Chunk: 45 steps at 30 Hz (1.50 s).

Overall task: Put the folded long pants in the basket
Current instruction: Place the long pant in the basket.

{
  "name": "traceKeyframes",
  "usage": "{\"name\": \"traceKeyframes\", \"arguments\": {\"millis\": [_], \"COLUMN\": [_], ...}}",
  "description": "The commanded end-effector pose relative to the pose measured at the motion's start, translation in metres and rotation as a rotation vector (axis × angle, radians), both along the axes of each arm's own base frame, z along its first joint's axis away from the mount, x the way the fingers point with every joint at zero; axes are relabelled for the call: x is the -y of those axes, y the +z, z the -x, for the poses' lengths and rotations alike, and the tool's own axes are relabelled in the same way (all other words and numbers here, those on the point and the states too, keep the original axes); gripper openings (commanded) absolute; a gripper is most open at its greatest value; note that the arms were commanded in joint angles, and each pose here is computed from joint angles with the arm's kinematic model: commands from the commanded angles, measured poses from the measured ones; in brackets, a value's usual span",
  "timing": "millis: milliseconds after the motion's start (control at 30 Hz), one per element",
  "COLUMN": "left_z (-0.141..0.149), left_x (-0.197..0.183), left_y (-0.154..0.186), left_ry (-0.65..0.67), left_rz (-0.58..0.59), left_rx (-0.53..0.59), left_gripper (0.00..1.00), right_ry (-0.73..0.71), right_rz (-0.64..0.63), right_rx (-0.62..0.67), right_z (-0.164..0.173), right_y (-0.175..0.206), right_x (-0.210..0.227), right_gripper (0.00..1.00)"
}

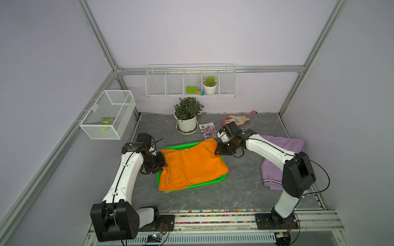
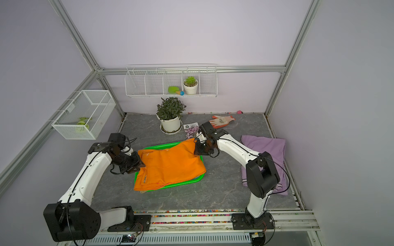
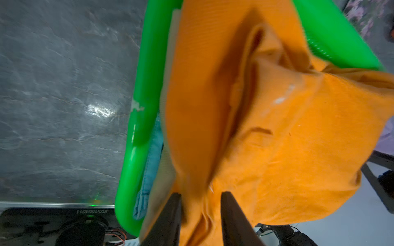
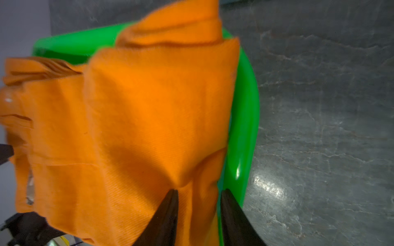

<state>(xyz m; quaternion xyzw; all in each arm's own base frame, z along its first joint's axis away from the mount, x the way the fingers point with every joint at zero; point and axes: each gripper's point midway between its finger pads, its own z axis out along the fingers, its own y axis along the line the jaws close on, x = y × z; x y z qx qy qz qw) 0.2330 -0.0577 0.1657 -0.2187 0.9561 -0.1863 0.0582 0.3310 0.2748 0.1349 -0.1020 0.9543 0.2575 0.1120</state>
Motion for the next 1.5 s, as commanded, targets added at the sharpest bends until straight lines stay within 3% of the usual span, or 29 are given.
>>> {"name": "traceKeyframes", "arguments": {"millis": [0,133,233,300,667,733,967,1067,1133,1267,1467], "left_z": [-0.002,-0.004,-0.006,-0.002,0.029,0.034,0.046,0.050,0.052,0.054,0.056], "left_x": [-0.011,0.001,0.039,0.062,0.071,0.067,0.053,0.049,0.048,0.047,0.047], "left_y": [0.032,0.041,0.050,0.051,-0.007,-0.017,-0.040,-0.046,-0.048,-0.048,-0.047], "left_ry": [0.019,-0.009,-0.105,-0.179,-0.180,-0.165,-0.140,-0.139,-0.136,-0.134,-0.137], "left_rz": [-0.062,0.006,0.226,0.312,0.300,0.275,0.190,0.165,0.156,0.150,0.156], "left_rx": [0.085,0.104,0.176,0.196,0.052,0.021,-0.050,-0.068,-0.075,-0.073,-0.066], "left_gripper": [0.41,0.41,0.34,0.32,0.22,0.22,0.20,0.20,0.20,0.21,0.24], "right_ry": [0.017,0.053,0.052,0.051,0.060,0.066,0.084,0.110,0.105,0.097,0.075], "right_rz": [-0.087,-0.120,-0.112,-0.094,-0.021,-0.041,-0.122,-0.154,-0.151,-0.130,-0.088], "right_rx": [0.109,0.104,0.096,0.097,0.030,0.028,0.089,0.131,0.160,0.147,0.255], "right_z": [-0.023,-0.035,-0.049,-0.058,-0.073,-0.073,-0.082,-0.090,-0.100,-0.109,-0.104], "right_y": [0.038,0.040,0.030,0.019,-0.016,-0.015,0.011,0.022,0.020,0.010,0.040], "right_x": [-0.002,-0.016,-0.022,-0.025,-0.029,-0.032,-0.047,-0.053,-0.054,-0.053,-0.037], "right_gripper": [0.47,0.51,0.53,0.54,0.55,0.49,0.11,0.08,0.11,0.30,0.57]}}
